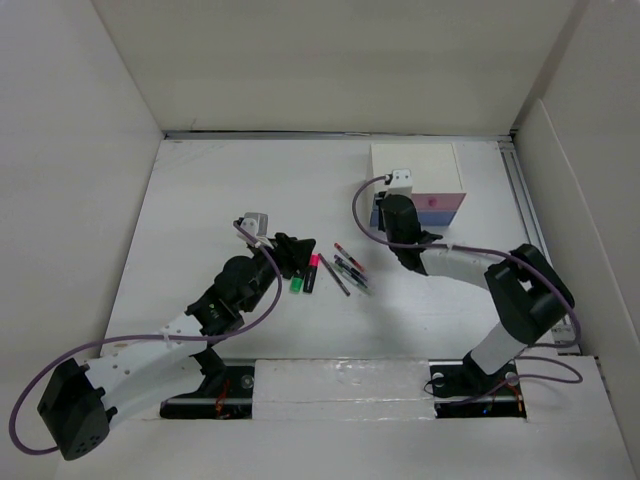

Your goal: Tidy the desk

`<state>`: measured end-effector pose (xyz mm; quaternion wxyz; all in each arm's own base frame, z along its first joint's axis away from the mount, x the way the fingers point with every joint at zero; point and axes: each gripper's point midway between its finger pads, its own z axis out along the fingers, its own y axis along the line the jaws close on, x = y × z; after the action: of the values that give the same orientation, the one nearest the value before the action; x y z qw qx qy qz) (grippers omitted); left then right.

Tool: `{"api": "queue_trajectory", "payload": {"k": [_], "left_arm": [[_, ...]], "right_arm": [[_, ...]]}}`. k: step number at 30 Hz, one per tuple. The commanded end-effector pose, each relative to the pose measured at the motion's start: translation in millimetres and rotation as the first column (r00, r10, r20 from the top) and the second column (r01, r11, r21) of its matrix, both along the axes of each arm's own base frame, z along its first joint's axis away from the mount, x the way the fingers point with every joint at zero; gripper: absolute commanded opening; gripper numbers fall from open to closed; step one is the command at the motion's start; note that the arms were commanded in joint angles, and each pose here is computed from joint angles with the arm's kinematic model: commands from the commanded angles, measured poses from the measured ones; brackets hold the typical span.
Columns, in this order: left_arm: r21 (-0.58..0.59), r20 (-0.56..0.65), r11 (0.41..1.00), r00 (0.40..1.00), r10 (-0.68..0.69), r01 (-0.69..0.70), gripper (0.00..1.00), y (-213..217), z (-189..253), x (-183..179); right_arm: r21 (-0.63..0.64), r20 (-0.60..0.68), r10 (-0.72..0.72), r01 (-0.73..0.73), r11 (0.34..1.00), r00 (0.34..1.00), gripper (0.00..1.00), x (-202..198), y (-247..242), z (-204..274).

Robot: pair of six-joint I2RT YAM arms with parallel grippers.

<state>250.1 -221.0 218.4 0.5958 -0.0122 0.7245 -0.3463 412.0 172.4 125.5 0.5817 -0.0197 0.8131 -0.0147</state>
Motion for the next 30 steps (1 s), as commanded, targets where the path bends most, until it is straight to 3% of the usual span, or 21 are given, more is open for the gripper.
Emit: {"api": "queue_trajectory", "payload": {"k": [1, 5, 10, 15, 18, 21, 24, 28, 30], "left_arm": [[-0.026, 0.033, 1.0, 0.999, -0.002, 0.003, 0.49, -1.2, 9.9, 1.4], [-0.025, 0.032, 1.0, 0.999, -0.002, 0.003, 0.49, -1.2, 9.6, 1.3], [-0.026, 0.035, 1.0, 0.999, -0.002, 0.003, 0.49, -0.7, 11.0, 1.0], [-0.034, 0.041, 0.999, 0.999, -0.003, 0.005, 0.49, 0.6, 13.5, -0.7], [-0.037, 0.041, 0.999, 0.999, -0.006, 0.008, 0.49, 0.5, 13.4, -1.4], [-0.041, 0.041, 0.999, 0.999, -0.018, 0.02, 0.49, -1.3, 14.7, -2.8], [-0.048, 0.046, 0.999, 0.999, -0.023, 0.025, 0.49, -0.7, 16.2, -4.5], [-0.052, 0.049, 0.998, 0.998, -0.024, 0.026, 0.49, 0.3, 16.9, -5.8], [-0.054, 0.051, 0.998, 0.998, -0.021, 0.023, 0.49, 1.7, 17.8, -6.4]], "right_arm": [[0.052, 0.096, 0.003, -0.008, 0.999, 0.995, 0.28, 24.8, 13.3, 28.3], [0.049, 0.094, 0.006, -0.011, 0.999, 0.996, 0.28, 37.1, 17.3, 26.8], [0.041, 0.082, 0.02, -0.024, 0.999, 0.996, 0.4, 47.9, 22.5, 30.9], [0.048, 0.063, 0.041, -0.044, 0.998, 0.997, 0.55, 21.6, 20.0, 34.9], [0.086, 0.069, 0.049, -0.055, 0.995, 0.996, 0.57, -1.9, 16.5, 45.5], [0.113, 0.063, 0.017, -0.024, 0.993, 0.998, 0.53, -16.6, -4.7, 49.0], [0.138, 0.04, -0.077, 0.071, 0.988, 0.996, 0.35, -15.9, -46.8, 44.6], [0.153, 0.012, -0.125, 0.121, 0.981, 0.992, 0.3, -8.4, -71.3, 42.0], [0.149, -0.007, -0.153, 0.153, 0.977, 0.988, 0.36, -4.2, -85.5, 39.1]]}}
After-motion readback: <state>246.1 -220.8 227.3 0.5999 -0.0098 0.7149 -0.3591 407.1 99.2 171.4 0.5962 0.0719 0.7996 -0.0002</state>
